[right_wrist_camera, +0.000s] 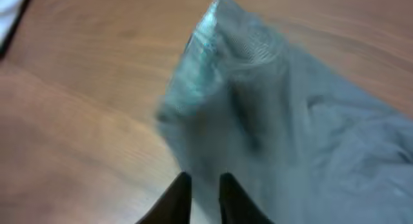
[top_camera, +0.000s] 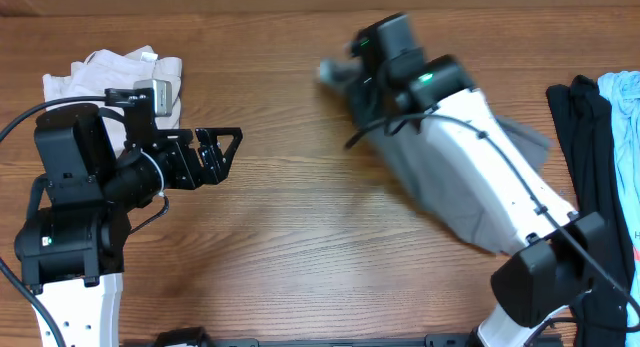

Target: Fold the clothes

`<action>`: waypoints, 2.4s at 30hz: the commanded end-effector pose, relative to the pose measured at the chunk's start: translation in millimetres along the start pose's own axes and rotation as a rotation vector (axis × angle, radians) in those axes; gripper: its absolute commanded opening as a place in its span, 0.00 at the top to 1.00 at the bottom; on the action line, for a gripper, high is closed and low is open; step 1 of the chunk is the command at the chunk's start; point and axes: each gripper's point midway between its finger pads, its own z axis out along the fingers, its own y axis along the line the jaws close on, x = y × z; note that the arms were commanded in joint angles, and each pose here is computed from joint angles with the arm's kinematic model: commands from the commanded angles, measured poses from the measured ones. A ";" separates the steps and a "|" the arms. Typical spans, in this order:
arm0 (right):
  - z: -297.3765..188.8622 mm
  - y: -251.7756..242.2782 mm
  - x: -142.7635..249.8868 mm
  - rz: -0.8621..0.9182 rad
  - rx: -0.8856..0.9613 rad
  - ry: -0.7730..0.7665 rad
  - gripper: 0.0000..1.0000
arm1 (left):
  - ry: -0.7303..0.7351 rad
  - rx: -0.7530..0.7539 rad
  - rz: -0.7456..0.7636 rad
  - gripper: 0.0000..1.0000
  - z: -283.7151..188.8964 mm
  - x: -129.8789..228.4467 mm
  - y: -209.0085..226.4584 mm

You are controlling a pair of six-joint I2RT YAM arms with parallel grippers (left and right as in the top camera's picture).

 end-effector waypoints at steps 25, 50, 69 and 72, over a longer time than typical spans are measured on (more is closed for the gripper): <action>26.6 -108.7 155.6 0.570 0.007 0.481 0.30 | 0.104 -0.133 -0.004 0.00 8.9 15.5 31.4; -57.9 -205.2 243.9 1.134 -0.199 0.406 0.11 | 0.141 -0.137 0.014 0.00 18.2 18.6 39.2; -39.0 -192.1 320.4 1.410 -0.097 0.375 0.21 | 0.141 -0.136 0.026 0.00 18.6 18.3 39.4; -32.5 -193.2 323.6 1.437 -0.087 0.363 0.29 | 0.144 -0.137 0.024 0.00 19.2 18.5 40.0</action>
